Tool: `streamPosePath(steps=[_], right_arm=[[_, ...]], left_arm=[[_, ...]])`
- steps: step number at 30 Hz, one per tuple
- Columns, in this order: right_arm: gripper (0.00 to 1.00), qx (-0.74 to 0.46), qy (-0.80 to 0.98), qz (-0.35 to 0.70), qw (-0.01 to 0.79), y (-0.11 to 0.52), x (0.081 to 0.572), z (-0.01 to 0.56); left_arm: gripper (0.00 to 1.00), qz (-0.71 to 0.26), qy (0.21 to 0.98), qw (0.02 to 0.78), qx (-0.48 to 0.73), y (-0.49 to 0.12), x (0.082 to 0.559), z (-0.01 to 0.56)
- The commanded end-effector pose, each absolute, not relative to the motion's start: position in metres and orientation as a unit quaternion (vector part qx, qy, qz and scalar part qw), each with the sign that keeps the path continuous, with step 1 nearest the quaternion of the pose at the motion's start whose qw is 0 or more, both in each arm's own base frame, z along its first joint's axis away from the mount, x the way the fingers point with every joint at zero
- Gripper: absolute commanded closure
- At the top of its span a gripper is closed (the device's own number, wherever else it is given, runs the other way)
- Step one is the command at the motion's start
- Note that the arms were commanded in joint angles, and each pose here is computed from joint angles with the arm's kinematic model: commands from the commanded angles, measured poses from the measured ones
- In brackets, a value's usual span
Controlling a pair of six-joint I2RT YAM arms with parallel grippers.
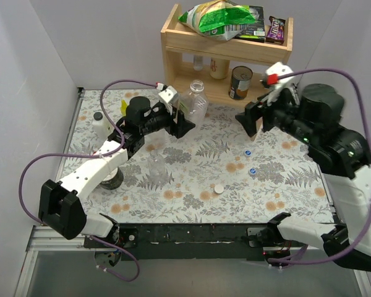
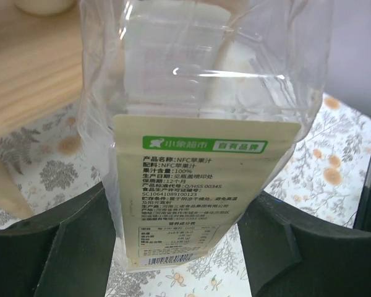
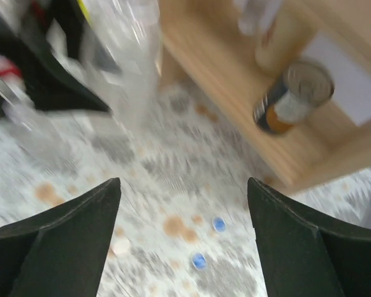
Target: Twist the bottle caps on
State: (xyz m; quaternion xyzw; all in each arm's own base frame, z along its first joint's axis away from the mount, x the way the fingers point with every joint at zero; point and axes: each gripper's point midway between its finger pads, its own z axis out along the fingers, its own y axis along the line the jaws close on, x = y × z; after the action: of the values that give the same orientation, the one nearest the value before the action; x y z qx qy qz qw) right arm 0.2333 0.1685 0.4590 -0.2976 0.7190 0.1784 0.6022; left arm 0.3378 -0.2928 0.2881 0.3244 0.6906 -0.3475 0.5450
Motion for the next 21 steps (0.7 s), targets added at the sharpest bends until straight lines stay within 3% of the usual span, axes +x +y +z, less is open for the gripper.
streamPosePath(steps=[1, 3, 5, 6, 11, 18, 19, 20, 21], right_arm=[[0.09, -0.393, 0.822, -0.002, 0.413, 0.131, 0.259, 0.317], [0.16, -0.420, 0.831, -0.016, 0.365, 0.127, 0.256, 0.275], [0.26, -0.508, 0.781, 0.047, 0.359, 0.148, 0.237, 0.259], [0.27, -0.535, 0.758, 0.071, 0.366, 0.158, 0.232, 0.252], [0.14, -0.602, 0.687, 0.101, 0.393, 0.176, 0.223, 0.207], [0.24, -0.709, 0.624, 0.197, 0.264, 0.190, 0.180, 0.129], [0.18, -0.711, 0.621, 0.196, 0.265, 0.194, 0.181, 0.123], [0.06, -0.713, 0.626, 0.198, 0.247, 0.192, 0.176, 0.109], [0.06, -0.723, 0.620, 0.197, 0.234, 0.192, 0.175, 0.100]], left_arm=[[1.00, -0.384, 0.645, 0.593, 0.291, -0.278, 0.327, 0.365], [1.00, -0.382, 0.627, 0.609, 0.301, -0.272, 0.323, 0.382], [1.00, -0.381, 0.610, 0.623, 0.306, -0.269, 0.315, 0.400], [1.00, -0.379, 0.608, 0.627, 0.307, -0.268, 0.313, 0.404], [1.00, -0.350, 0.600, 0.640, 0.328, -0.257, 0.302, 0.411], [1.00, -0.323, 0.611, 0.643, 0.330, -0.240, 0.295, 0.420], [1.00, -0.321, 0.613, 0.643, 0.329, -0.238, 0.295, 0.419], [1.00, -0.317, 0.613, 0.645, 0.328, -0.235, 0.295, 0.419], [1.00, -0.313, 0.614, 0.647, 0.327, -0.233, 0.296, 0.418]])
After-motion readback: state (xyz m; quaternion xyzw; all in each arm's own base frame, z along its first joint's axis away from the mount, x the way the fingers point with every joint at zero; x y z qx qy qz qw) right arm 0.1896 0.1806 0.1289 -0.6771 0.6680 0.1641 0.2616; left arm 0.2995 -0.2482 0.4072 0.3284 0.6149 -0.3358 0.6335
